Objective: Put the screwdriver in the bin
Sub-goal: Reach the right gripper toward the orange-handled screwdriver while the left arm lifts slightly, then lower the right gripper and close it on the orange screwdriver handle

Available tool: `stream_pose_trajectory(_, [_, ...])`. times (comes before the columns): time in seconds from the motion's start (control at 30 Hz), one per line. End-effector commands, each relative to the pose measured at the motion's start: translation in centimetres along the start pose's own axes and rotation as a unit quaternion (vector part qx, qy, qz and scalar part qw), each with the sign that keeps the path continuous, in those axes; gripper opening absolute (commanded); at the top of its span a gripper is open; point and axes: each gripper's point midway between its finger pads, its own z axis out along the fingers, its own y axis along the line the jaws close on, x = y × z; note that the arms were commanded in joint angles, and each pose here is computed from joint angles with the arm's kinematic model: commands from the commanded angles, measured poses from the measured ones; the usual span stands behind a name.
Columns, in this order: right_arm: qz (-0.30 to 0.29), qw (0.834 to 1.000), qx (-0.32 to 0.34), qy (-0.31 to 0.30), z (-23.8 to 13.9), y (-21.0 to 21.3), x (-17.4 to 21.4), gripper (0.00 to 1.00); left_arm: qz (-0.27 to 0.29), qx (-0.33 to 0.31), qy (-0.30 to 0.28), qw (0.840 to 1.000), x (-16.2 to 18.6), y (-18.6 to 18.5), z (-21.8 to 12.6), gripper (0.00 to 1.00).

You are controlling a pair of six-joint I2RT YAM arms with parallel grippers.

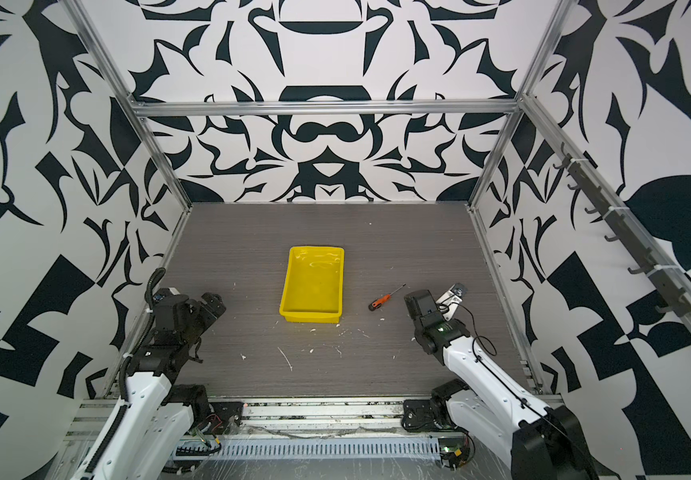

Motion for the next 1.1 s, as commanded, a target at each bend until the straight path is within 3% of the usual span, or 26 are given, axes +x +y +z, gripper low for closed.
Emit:
stream_pose_trajectory(0.0, [0.131, 0.990, -0.040, -0.030, -0.5, 0.5, -1.9, 1.00, -0.001, 0.021, 0.003, 1.000, 0.6, -0.2, -0.3, 0.99])
stream_pose_trajectory(0.07, [0.133, 0.986, -0.095, -0.027, -0.9, 2.3, -2.3, 1.00, -0.009, 0.028, 0.001, 1.000, 0.8, -0.2, -0.6, 0.99])
stream_pose_trajectory(0.23, [0.060, 0.992, -0.065, 0.090, -1.4, 5.2, -0.6, 1.00, -0.017, 0.046, -0.012, 0.999, 0.9, -0.2, -1.0, 0.99])
stream_pose_trajectory(0.4, [0.037, 0.962, -0.046, 0.267, -1.0, 9.3, 5.5, 1.00, -0.029, 0.018, -0.032, 0.999, 0.5, 1.1, -1.5, 0.99])
stream_pose_trajectory(0.47, [0.037, 0.952, -0.049, 0.299, -1.1, 11.0, 7.6, 0.99, -0.031, 0.021, -0.031, 0.999, 0.6, 1.1, -1.4, 0.99])
stream_pose_trajectory(0.53, [0.032, 0.948, -0.043, 0.313, -1.2, 12.1, 9.1, 0.93, -0.030, 0.022, -0.028, 0.999, 0.7, 1.0, -1.3, 0.99])
stream_pose_trajectory(0.8, [0.048, 0.949, -0.036, 0.310, -1.6, 13.4, 11.0, 0.83, -0.036, 0.021, -0.024, 0.999, 0.9, 1.1, -1.0, 0.99])
stream_pose_trajectory(0.93, [0.032, 0.946, -0.034, 0.321, -1.2, 13.6, 11.8, 0.66, -0.039, 0.019, -0.025, 0.999, 0.9, 1.2, -1.1, 0.99])
stream_pose_trajectory(1.07, [0.006, 0.947, -0.031, 0.320, -0.9, 14.1, 11.7, 0.64, -0.041, 0.024, -0.033, 0.998, 0.8, 1.2, -1.1, 0.99])
